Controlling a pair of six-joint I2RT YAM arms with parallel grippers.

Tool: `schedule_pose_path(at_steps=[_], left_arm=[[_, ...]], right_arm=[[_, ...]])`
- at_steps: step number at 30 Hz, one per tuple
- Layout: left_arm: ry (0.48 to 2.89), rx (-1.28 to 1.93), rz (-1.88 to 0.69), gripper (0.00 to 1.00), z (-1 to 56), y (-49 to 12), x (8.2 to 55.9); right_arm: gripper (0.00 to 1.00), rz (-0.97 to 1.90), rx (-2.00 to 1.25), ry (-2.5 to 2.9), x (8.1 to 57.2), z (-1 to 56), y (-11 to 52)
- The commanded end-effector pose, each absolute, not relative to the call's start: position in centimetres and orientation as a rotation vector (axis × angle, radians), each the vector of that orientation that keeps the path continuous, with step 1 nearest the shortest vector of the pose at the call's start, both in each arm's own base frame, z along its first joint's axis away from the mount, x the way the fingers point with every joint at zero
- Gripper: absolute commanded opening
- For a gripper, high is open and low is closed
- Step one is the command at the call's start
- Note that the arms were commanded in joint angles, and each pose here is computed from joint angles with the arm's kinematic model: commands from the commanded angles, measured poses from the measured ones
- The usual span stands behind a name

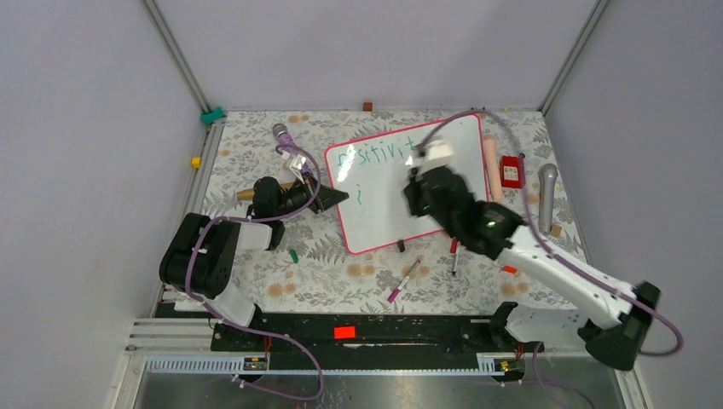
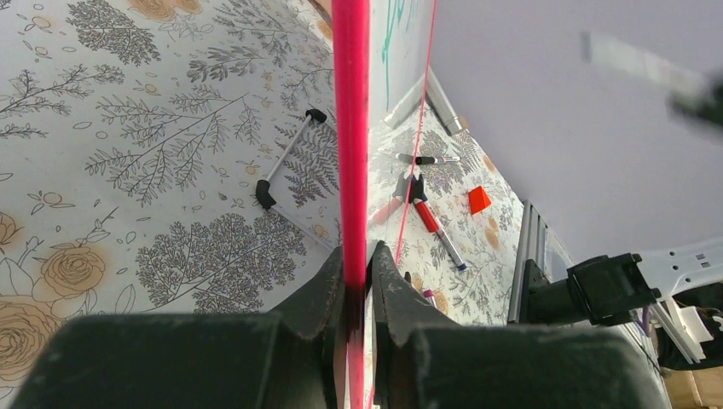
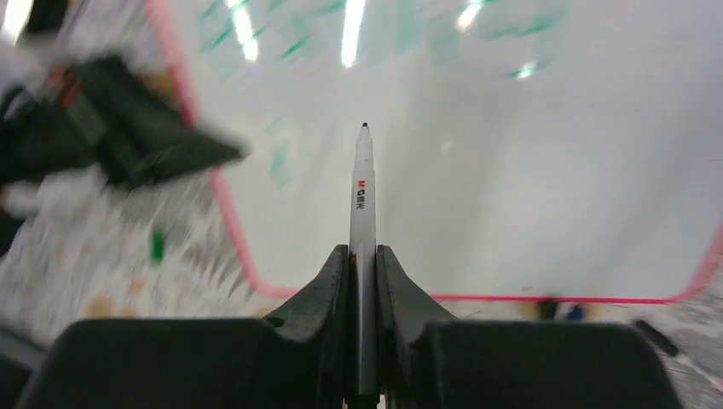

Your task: Write a sentence on the whiteboard

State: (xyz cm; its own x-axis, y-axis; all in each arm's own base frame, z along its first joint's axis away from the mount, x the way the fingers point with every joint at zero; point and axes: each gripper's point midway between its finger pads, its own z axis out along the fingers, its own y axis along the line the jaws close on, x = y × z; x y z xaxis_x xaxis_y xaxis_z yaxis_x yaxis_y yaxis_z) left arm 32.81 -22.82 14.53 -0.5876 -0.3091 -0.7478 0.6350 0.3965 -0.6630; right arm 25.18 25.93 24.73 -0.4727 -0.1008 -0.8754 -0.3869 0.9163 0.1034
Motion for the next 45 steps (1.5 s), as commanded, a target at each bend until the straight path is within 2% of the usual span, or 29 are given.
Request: schedule_pose_path(at_steps=[1, 5, 10, 13, 14, 16, 17, 19, 21, 25, 28, 31, 38, 45], left_arm=[[1.833, 0.356, -1.261, 0.0, 11.7, -23.0, 32.9], [1.809, 0.379, -1.287, 0.0, 11.3, -23.3, 32.9], [1.784, 0.382, -1.344, 0.0, 11.0, -23.8, 32.9], [1.809, 0.395, -1.337, 0.0, 10.6, -23.8, 33.0], [1.815, 0.404, -1.321, 0.0, 10.7, -23.7, 33.1], [1.814, 0.426, -1.287, 0.0, 11.2, -23.5, 33.3], [1.831, 0.437, -1.277, 0.0, 11.2, -23.5, 33.6], [1.881, 0.46, -1.241, 0.0, 11.0, -23.5, 34.5], [1.92, 0.466, -1.202, 0.0, 10.6, -23.3, 35.4], [1.93, 0.478, -1.233, 0.0, 10.7, -22.8, 36.2], [1.912, 0.469, -1.274, 0.0, 10.9, -22.9, 35.9], [1.892, 0.445, -1.297, 0.0, 11.4, -22.9, 35.0], [1.838, 0.341, -1.238, 0.0, 12.2, -21.7, 33.6], [1.748, 0.338, -1.176, 0.0, 13.9, -20.7, 32.8]], right_arm=[[0.0, 0.327, 0.103, 1.97, 30.7, 28.7, 13.5], [0.0, 0.399, 0.523, 1.815, 36.8, 30.3, 3.1], [0.0, 0.974, 0.913, 1.585, 49.9, 30.3, -3.9], [0.0, 1.163, 1.021, 1.577, 59.3, 27.1, -6.2], [0.0, 1.184, 1.034, 1.586, 61.0, 25.7, -6.0], [0.0, 1.273, 0.997, 1.662, 64.6, 22.8, -3.0], [0.0, 1.326, 0.923, 1.75, 65.2, 21.3, 0.5], [0.0, 1.381, 0.823, 1.863, 61.6, 18.9, 8.3], [0.0, 1.33, 0.851, 1.801, 55.9, 16.7, 10.4], [0.0, 1.249, 0.814, 1.801, 45.2, 15.3, 11.0], [0.0, 1.074, 0.821, 1.856, 40.9, 13.6, 9.5], [0.0, 1.024, 0.827, 1.89, 41.2, 13.7, 7.6], [0.0, 1.065, 0.829, 1.878, 47.6, 18.2, 4.1], [0.0, 0.918, 0.843, 1.784, 46.9, 25.3, -1.3]])
